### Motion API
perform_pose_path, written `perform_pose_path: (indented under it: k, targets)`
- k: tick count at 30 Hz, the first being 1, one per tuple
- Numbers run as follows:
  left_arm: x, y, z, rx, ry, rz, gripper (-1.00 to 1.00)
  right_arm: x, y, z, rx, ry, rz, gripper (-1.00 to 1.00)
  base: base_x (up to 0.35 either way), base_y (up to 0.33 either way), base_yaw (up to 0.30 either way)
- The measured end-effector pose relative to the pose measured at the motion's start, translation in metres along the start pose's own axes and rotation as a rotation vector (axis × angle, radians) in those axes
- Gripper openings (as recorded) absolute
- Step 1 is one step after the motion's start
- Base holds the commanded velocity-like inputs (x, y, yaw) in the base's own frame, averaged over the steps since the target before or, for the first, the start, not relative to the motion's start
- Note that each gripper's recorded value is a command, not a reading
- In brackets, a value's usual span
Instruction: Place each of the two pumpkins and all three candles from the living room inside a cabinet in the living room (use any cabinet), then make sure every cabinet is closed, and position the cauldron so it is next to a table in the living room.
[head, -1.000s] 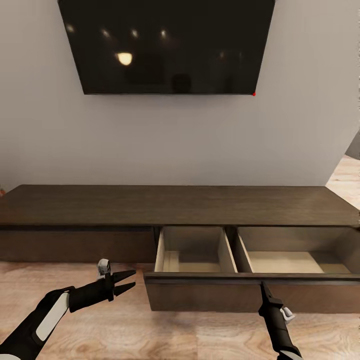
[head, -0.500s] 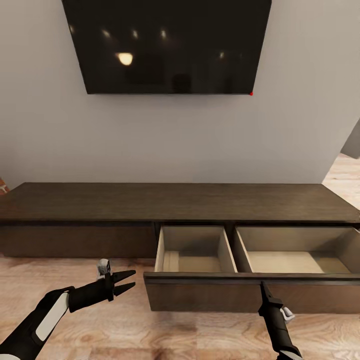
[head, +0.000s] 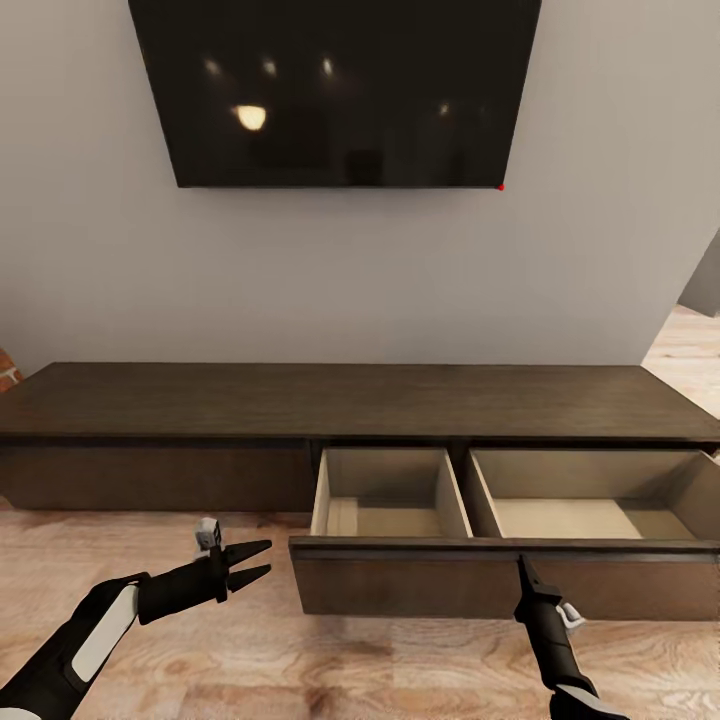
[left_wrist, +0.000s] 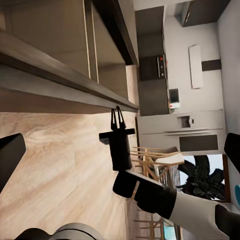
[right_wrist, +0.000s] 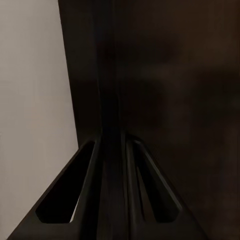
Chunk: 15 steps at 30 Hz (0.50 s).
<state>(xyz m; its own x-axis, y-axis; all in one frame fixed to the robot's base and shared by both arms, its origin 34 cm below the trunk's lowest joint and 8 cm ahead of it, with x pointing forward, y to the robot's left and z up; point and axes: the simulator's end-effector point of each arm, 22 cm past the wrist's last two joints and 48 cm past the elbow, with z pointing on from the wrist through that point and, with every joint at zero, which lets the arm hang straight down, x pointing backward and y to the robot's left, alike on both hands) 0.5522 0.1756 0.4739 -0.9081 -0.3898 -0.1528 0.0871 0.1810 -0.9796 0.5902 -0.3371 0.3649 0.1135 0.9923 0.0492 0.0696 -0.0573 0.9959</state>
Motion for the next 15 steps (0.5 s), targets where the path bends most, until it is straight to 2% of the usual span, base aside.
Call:
perform_pose_path:
  k: [12, 13, 14, 15]
  targets:
    - [0.000, 0.000, 0.000, 0.000, 0.000, 0.000, 1.00, 0.000, 0.000, 0.000, 0.000, 0.000, 0.001, -1.00, -0.003, 0.000, 0.000]
    - [0.000, 0.000, 0.000, 0.000, 0.000, 0.000, 1.00, 0.000, 0.000, 0.000, 0.000, 0.000, 0.001, 1.00, 0.000, 0.000, 0.000]
    - [0.000, 0.000, 0.000, -0.001, 0.000, 0.000, 1.00, -0.006, -0.004, -0.017, -0.017, -0.016, 0.003, 1.00, 0.000, 0.000, 0.000]
    - [0.000, 0.000, 0.000, -0.001, 0.000, 0.001, 1.00, -0.006, -0.004, -0.017, -0.017, -0.013, 0.002, 1.00, 0.000, 0.000, 0.000]
